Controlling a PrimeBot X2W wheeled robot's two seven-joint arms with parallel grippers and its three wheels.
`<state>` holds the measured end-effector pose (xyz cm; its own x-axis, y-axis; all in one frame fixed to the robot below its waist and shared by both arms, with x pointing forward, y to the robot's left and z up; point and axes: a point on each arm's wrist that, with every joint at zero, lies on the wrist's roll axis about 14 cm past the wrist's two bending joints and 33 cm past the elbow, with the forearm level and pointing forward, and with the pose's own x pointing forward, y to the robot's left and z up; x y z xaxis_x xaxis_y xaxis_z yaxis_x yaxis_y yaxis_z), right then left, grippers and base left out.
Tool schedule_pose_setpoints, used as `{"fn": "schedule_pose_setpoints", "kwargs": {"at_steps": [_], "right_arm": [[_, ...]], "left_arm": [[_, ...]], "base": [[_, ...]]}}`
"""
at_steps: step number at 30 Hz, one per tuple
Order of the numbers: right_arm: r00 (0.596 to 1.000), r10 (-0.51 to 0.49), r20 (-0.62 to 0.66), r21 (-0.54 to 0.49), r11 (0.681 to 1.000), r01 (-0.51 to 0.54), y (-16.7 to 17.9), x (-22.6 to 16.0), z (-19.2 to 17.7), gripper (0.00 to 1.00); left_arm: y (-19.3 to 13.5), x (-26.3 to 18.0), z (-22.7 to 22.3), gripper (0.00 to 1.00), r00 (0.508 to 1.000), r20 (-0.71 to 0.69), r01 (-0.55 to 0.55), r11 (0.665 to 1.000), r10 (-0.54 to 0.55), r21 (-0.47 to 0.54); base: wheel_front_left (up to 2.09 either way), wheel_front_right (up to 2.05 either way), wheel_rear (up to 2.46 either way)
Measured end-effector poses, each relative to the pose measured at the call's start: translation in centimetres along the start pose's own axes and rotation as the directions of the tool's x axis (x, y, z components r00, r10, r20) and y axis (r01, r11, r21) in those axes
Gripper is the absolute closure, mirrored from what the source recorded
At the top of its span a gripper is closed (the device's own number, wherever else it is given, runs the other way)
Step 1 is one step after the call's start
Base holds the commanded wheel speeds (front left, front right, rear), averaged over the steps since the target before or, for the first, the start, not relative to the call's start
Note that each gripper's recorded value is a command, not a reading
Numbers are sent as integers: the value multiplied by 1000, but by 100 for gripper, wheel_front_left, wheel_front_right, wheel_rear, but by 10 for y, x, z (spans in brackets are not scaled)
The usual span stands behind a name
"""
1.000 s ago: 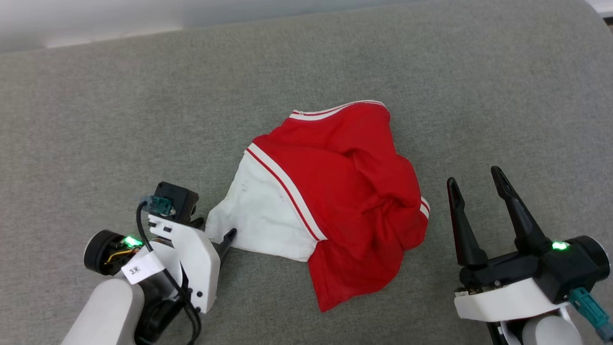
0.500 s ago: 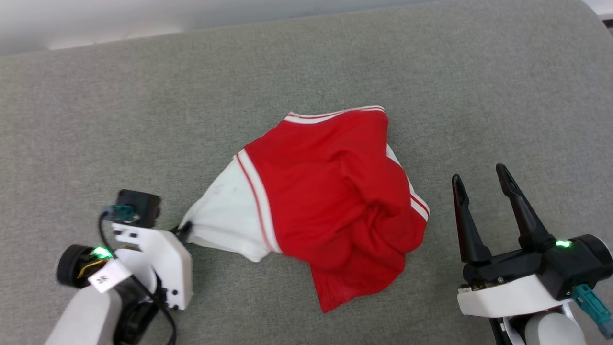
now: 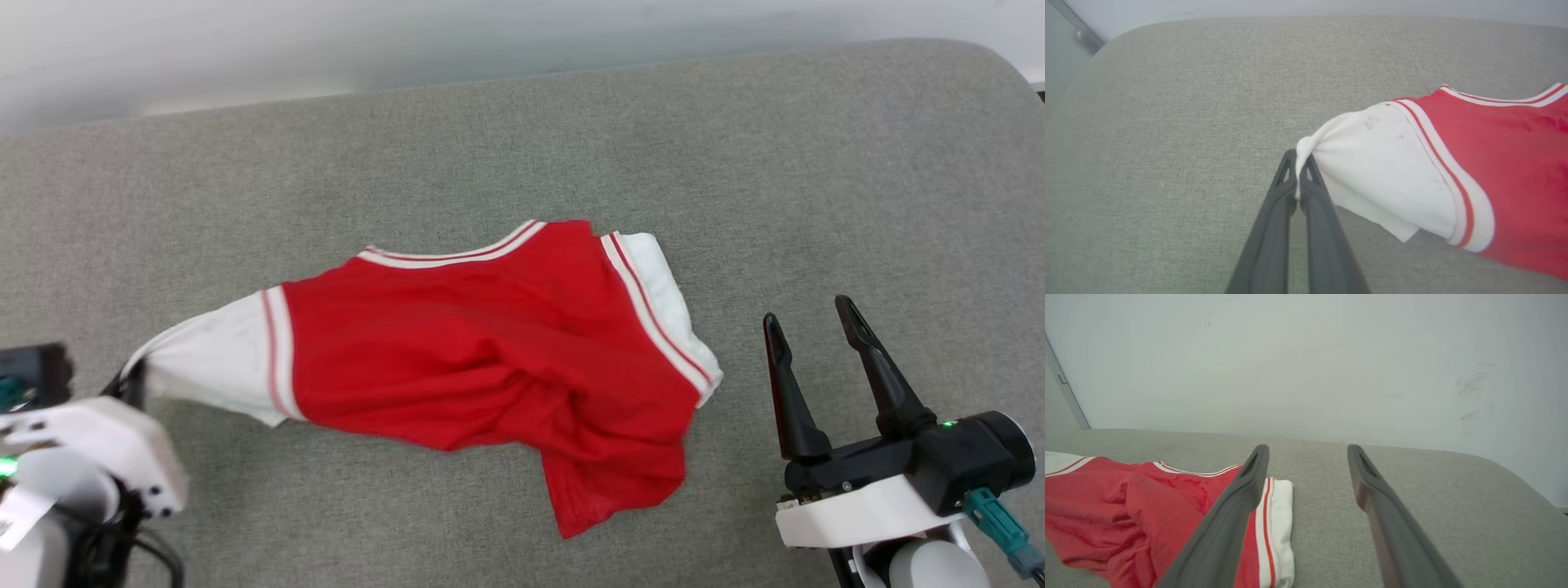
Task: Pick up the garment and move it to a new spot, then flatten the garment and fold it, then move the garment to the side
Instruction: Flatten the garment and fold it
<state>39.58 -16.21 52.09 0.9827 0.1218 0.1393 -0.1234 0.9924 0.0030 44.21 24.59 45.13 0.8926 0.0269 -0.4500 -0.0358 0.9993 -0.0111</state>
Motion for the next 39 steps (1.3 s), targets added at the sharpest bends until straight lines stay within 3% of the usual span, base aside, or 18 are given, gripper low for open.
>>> {"fn": "schedule_pose_setpoints", "kwargs": {"at_steps": [6, 7, 8, 12, 17, 22, 27, 34, 39], "right_arm": [[1000, -3, 0, 0, 1000, 3, -1, -1, 1, 0], [1000, -4, 1, 0, 1000, 4, -1, -2, 1, 0], [1000, -5, 2, 0, 1000, 5, -1, -3, 2, 0], [1000, -2, 12, 0, 1000, 2, 0, -6, 6, 0], [999, -3, 39, -8, 1000, 3, 0, -9, 16, 0], [998, 6, 60, -14, 1000, -5, 3, -12, 24, 0], [997, 16, 74, -24, 1000, -14, 6, -13, 29, 0], [994, 39, -101, -9, 999, -40, 11, -8, 0, 0], [947, 150, -285, -7, 987, -159, 23, 19, -13, 0]], "left_arm": [[26, -11, -27, 98, 994, -63, -85, 996, 84, 2], [28, -13, -32, 73, 993, -73, -92, 996, 93, 13], [29, -16, -35, 0, 992, -81, -93, 995, 94, 22], [8, -21, -33, 0, 999, -37, -17, 1000, 16, -17], [-17, -34, 5, 0, 978, 186, 95, 995, -91, -12], [-33, -60, 43, 0, 892, 423, 151, 987, -159, 51], [-46, -89, 57, 0, 807, 555, 176, 979, -203, 101], [-57, -113, 57, 0, 768, 604, 189, 976, -213, 104], [-54, -116, 53, 0, 774, 603, 175, 980, -194, 90]], "base": [[0, 0, 0], [0, 0, 0], [0, 0, 0], [0, 0, 0], [0, 0, 0], [0, 0, 0], [0, 0, 0], [0, 0, 0], [0, 0, 0]]}}
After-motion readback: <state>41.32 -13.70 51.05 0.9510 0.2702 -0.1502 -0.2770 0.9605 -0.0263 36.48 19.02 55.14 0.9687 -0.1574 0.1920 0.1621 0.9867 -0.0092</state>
